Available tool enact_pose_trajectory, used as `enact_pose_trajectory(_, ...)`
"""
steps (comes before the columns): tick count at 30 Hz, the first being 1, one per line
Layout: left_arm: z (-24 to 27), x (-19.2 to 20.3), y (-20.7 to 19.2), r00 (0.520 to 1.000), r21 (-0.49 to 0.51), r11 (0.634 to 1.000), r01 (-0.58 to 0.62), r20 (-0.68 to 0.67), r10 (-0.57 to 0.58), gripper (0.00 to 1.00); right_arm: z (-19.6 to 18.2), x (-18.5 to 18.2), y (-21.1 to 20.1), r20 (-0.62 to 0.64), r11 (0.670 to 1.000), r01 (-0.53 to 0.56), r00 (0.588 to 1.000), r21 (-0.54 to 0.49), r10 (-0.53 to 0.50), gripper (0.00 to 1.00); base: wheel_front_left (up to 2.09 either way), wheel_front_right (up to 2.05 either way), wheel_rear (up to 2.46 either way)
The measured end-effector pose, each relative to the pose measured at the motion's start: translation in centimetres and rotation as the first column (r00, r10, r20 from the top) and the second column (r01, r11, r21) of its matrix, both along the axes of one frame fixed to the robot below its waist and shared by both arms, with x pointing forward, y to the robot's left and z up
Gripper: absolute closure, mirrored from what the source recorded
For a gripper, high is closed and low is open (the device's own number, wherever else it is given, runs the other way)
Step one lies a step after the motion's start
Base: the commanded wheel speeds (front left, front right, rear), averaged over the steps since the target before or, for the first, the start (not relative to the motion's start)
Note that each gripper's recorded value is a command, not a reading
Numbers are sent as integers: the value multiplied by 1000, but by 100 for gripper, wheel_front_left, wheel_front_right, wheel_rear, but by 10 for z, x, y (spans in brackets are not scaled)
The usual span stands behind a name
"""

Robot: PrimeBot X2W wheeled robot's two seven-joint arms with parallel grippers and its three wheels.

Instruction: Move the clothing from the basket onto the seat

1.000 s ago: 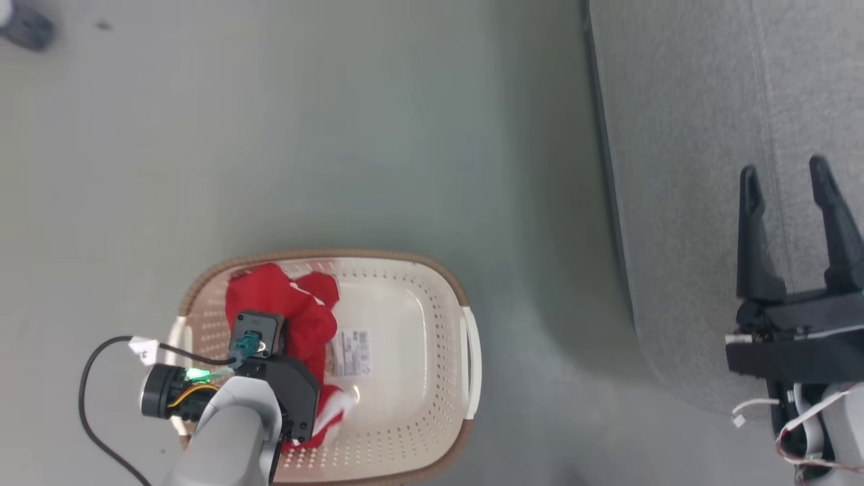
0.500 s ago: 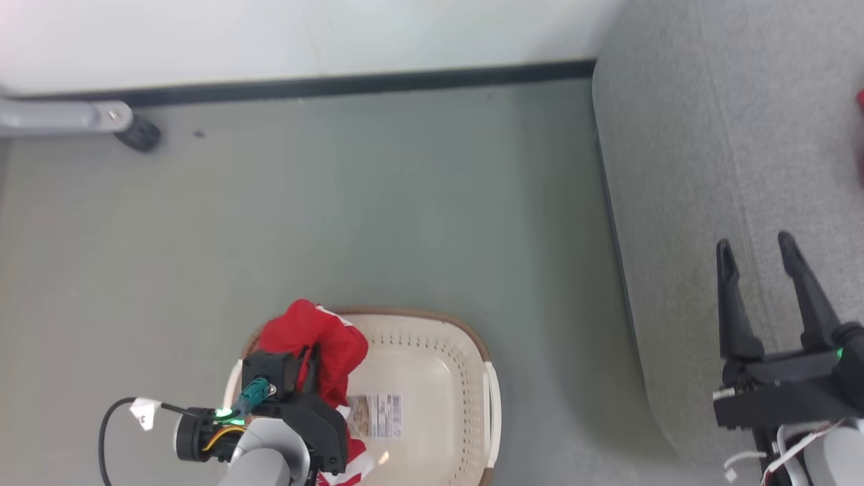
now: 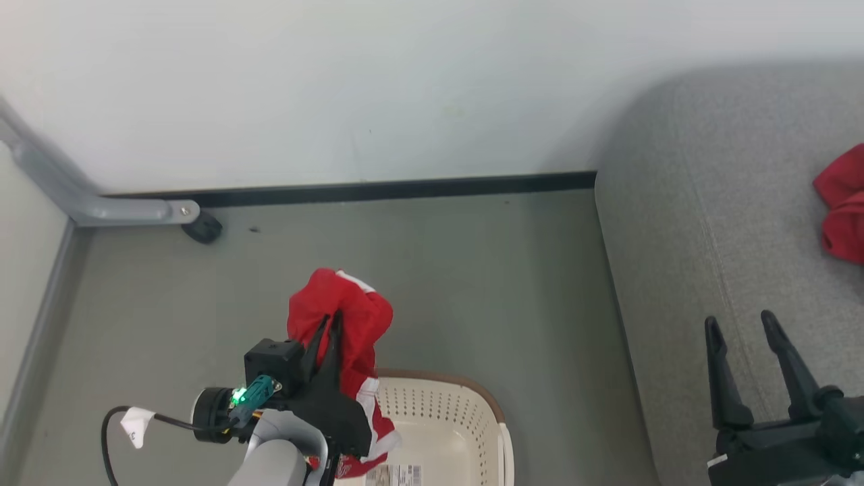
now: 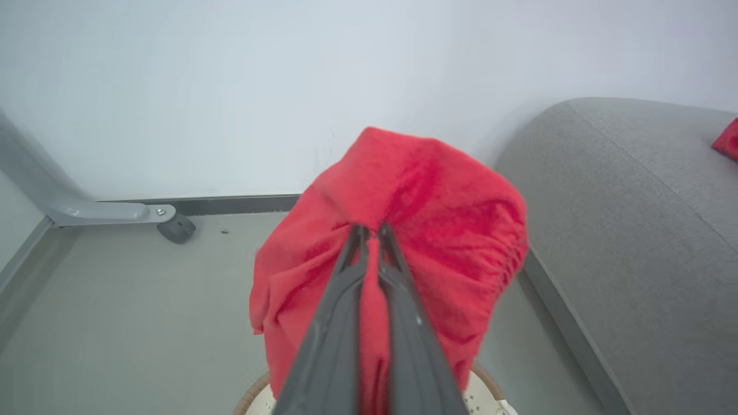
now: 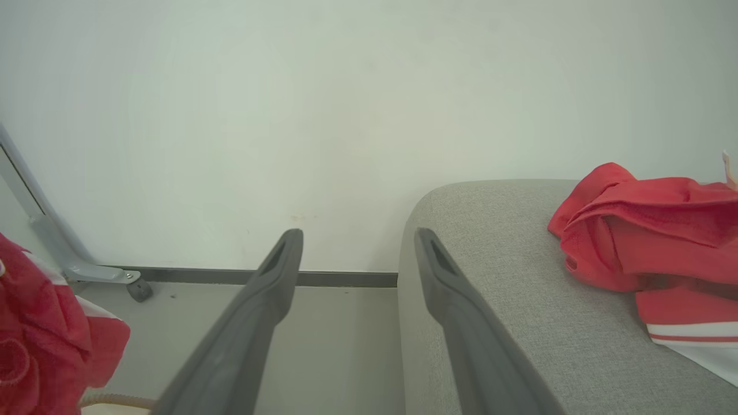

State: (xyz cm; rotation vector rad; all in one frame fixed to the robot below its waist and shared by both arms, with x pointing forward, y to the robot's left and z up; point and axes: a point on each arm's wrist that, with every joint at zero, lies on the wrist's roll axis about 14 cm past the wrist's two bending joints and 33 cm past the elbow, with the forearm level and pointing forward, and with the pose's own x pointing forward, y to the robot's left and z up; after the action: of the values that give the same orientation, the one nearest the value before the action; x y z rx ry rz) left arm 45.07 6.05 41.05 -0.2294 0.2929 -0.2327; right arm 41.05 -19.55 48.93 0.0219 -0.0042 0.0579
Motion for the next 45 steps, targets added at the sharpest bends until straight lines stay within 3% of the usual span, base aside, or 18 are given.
enact_pose_trajectory(11,117,-7,2,944,-80,997,10,331,17,100,18,-30,18,35,999,-38,999,26,37,0,0,0,0)
enact_pose_trajectory(24,232,-39,-21,785,-153,973,175,618,-44,100,32,-53,34,64,996,-77,995,43,75,0,0,0,0)
enact_pose_trajectory(33,273,-62,-40,696,-161,948,274,713,-80,100,37,-64,42,71,994,-98,993,56,94,0,0,0,0)
enact_pose_trajectory(41,284,-69,-48,673,-158,938,308,733,-98,100,47,-70,69,96,980,-180,980,85,172,0,0,0,0)
enact_pose_trajectory(45,284,-69,-50,677,-153,938,312,728,-106,100,55,-76,96,117,958,-264,961,110,252,0,0,0,0)
